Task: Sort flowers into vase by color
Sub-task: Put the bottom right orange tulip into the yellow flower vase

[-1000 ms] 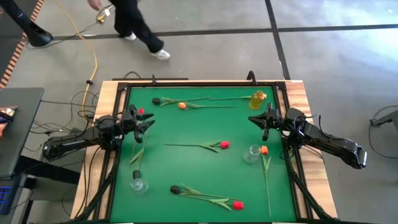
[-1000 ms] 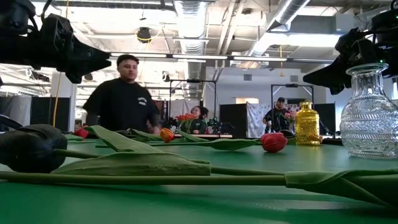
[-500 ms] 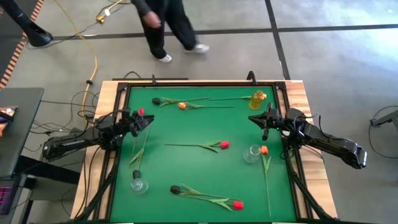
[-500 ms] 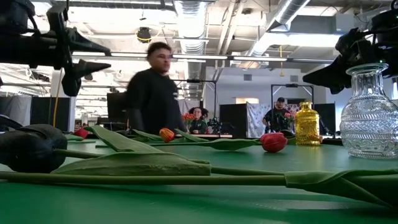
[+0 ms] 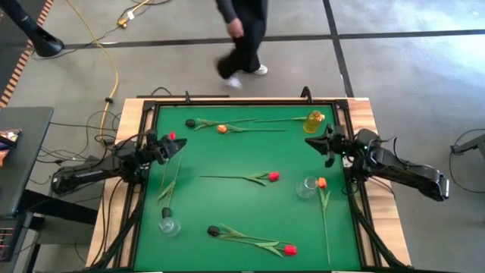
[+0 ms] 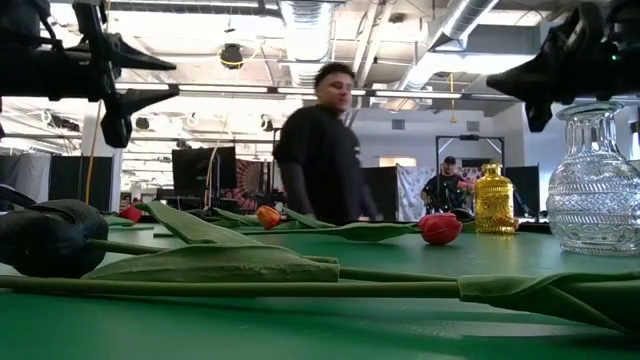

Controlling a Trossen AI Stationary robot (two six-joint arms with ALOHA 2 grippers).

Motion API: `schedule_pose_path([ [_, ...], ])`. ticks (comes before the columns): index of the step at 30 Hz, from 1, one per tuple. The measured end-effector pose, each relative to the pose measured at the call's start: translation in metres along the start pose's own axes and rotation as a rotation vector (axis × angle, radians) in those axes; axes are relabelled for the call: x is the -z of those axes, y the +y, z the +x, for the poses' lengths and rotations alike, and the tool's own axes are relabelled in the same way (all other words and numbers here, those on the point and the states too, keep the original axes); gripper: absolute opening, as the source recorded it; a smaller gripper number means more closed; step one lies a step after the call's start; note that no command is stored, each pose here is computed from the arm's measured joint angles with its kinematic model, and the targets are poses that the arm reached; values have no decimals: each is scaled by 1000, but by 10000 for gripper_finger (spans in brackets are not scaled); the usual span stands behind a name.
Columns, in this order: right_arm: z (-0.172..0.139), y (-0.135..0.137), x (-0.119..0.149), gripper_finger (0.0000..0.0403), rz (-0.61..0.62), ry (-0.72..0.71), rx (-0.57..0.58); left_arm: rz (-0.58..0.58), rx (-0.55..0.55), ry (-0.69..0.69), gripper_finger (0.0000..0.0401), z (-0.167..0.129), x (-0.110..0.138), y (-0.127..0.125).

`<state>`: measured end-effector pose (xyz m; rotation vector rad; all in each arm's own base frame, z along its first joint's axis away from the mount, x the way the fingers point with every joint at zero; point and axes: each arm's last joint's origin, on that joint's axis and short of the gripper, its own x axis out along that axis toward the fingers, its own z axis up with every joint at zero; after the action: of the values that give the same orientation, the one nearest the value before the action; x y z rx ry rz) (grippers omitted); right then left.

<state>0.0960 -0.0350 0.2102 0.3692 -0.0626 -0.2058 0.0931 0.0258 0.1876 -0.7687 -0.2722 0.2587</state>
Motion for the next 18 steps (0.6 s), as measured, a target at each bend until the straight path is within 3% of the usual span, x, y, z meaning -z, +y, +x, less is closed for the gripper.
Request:
schedule_pose_path([
  [4,4,8,-20,35,67,90,33,113,-9,9,155,4,-8,-8],
  [7,7,14,-36,26,145,254,113,222,-52,50,155,11,-9,-9],
  [18,13,45,-104,34,569,751,443,421,-89,214,155,46,-32,-14],
])
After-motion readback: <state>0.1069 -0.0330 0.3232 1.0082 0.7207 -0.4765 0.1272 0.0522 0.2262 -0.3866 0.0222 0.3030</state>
